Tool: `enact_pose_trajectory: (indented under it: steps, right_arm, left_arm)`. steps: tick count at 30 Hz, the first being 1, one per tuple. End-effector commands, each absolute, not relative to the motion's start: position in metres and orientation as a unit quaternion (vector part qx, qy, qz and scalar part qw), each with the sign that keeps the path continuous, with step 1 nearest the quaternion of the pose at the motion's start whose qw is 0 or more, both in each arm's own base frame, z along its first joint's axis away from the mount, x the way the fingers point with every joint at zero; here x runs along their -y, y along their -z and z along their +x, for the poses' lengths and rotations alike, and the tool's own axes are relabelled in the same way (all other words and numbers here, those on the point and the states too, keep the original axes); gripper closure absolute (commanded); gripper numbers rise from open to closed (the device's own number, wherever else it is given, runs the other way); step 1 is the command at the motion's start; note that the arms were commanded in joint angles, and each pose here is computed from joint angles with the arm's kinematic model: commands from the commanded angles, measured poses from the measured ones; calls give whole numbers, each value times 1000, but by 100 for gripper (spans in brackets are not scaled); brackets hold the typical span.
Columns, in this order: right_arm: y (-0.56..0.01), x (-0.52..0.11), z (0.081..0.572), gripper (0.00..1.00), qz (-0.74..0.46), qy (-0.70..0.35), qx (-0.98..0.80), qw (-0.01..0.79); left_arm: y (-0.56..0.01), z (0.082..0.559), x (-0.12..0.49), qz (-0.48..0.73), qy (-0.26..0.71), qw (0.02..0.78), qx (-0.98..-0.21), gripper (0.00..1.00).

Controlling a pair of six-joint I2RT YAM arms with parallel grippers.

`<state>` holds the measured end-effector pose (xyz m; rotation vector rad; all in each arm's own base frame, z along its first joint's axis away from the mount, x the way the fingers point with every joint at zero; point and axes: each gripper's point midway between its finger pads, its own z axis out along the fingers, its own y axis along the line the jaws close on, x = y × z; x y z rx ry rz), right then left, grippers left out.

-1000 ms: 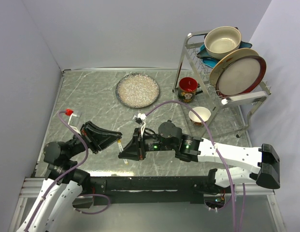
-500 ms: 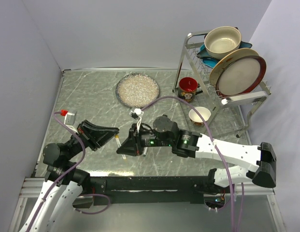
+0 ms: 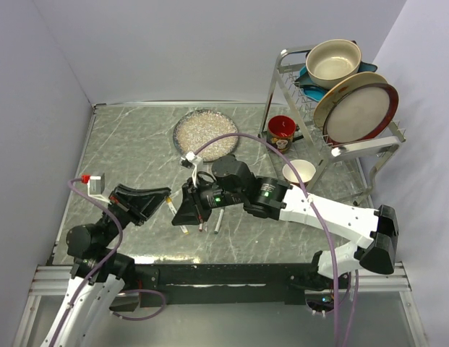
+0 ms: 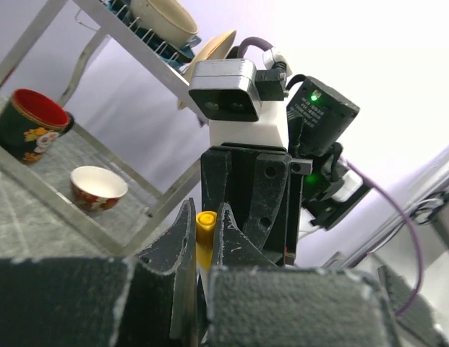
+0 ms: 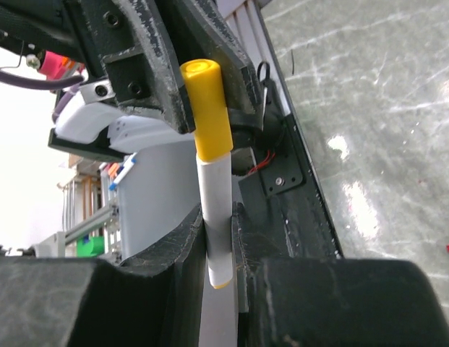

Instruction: Insert the pens into the pen caps

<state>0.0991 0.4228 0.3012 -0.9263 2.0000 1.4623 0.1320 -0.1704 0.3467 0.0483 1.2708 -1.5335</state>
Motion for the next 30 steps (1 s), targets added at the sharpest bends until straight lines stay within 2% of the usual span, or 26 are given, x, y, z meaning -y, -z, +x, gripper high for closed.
enact_pose_trajectory:
  steps: [1, 4, 16, 17, 20, 21, 25, 26, 28, 30]
  right_arm:
    - [-520, -407, 184, 100, -194, -635, -527, 531]
    - [-532, -417, 188, 100, -199, -643, -515, 531]
    - [-555, -406, 225, 100, -143, -624, -505, 579]
    - [-554, -405, 228, 100, -144, -621, -506, 581]
    - [-550, -407, 230, 100, -157, -627, -509, 569]
    - [-546, -407, 229, 100, -164, -625, -510, 567]
    - [-484, -418, 214, 100, -226, -608, -560, 515]
    - [-469, -418, 212, 100, -234, -604, -569, 507]
    - [-430, -416, 198, 94, -261, -602, -587, 474]
    - [-386, -415, 188, 79, -278, -593, -614, 441]
  left_arm:
    - [-288, 64, 198, 123, 711, 347, -600, 99]
    - [-299, 57, 196, 119, 737, 342, -571, 99]
    - [-275, 82, 200, 105, 674, 350, -641, 99]
    - [-281, 80, 201, 119, 682, 360, -625, 99]
    - [-269, 89, 204, 106, 675, 338, -647, 99]
    - [-280, 93, 205, 118, 663, 355, -649, 99]
    - [-319, 113, 205, 136, 629, 405, -650, 99]
    - [-344, 119, 202, 138, 616, 437, -641, 99]
    - [-343, 140, 205, 131, 592, 436, -665, 99]
    - [-355, 160, 209, 123, 579, 443, -673, 99]
